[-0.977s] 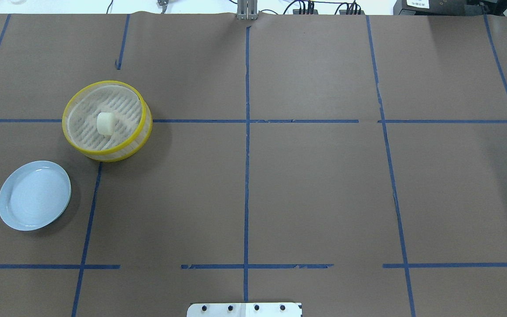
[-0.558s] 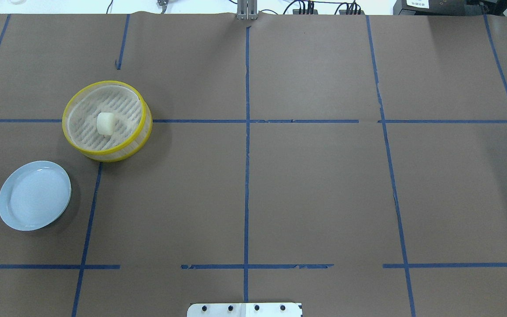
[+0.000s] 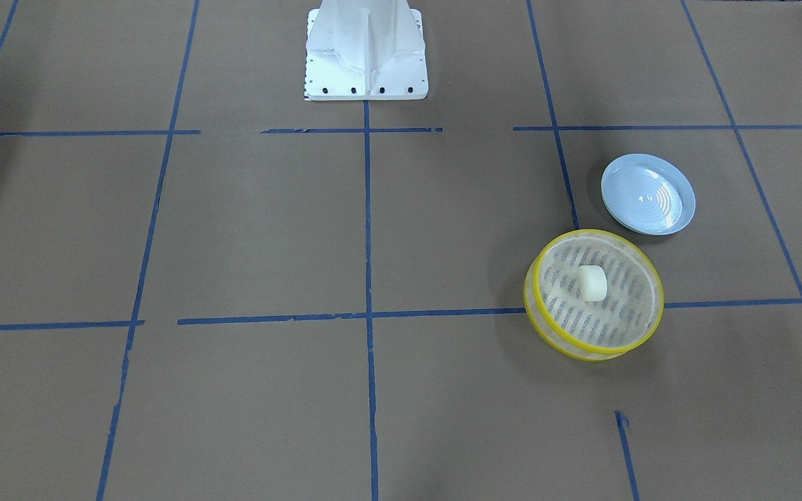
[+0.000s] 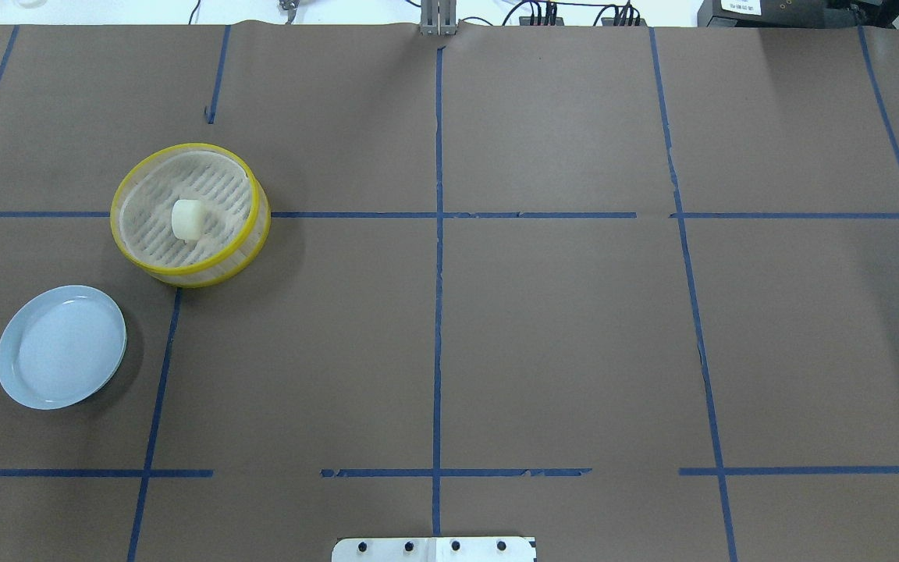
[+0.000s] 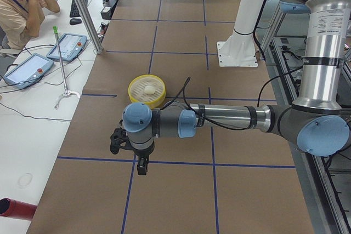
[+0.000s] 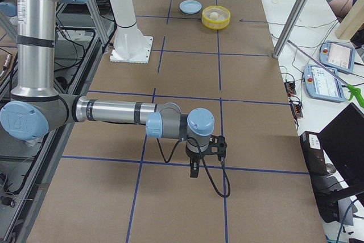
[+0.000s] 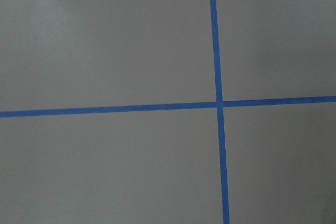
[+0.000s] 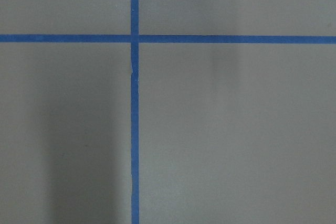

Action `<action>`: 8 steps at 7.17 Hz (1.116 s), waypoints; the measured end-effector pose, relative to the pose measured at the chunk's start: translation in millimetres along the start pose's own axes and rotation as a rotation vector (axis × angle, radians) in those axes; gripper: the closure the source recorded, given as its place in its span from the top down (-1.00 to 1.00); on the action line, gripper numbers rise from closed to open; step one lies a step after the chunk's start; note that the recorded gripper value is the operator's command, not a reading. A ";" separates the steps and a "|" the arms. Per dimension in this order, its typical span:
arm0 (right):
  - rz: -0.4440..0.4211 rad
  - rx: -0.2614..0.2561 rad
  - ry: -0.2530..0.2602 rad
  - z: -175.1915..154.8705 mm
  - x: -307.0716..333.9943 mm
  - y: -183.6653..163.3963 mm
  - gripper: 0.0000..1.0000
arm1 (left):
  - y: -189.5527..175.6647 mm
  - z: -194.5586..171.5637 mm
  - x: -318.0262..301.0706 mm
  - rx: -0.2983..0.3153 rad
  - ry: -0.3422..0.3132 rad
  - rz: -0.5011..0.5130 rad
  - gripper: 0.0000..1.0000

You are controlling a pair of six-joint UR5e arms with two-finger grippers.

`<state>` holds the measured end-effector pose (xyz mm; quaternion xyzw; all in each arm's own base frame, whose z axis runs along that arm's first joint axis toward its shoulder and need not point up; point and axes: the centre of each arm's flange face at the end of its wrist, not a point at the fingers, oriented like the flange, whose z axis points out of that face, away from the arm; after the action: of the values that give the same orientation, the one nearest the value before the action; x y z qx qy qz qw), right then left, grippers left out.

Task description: Place bun in steamer

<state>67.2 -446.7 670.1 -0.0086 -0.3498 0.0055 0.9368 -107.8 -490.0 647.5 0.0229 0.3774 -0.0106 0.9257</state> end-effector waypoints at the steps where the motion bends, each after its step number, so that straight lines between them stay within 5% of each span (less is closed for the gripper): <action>1: 0.000 0.000 0.000 0.0 0.0 0.0 1.00 | 3.8 -0.2 -0.1 -0.001 0.000 -0.016 1.00; 8: 0.000 0.000 0.000 0.0 0.0 0.0 1.00 | 35.4 -5.3 10.4 0.027 -0.001 0.024 1.00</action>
<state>67.2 -446.7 670.1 -0.0086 -0.3498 0.0055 0.9368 -102.7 -454.4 637.6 0.0400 0.3766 -0.0045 0.9255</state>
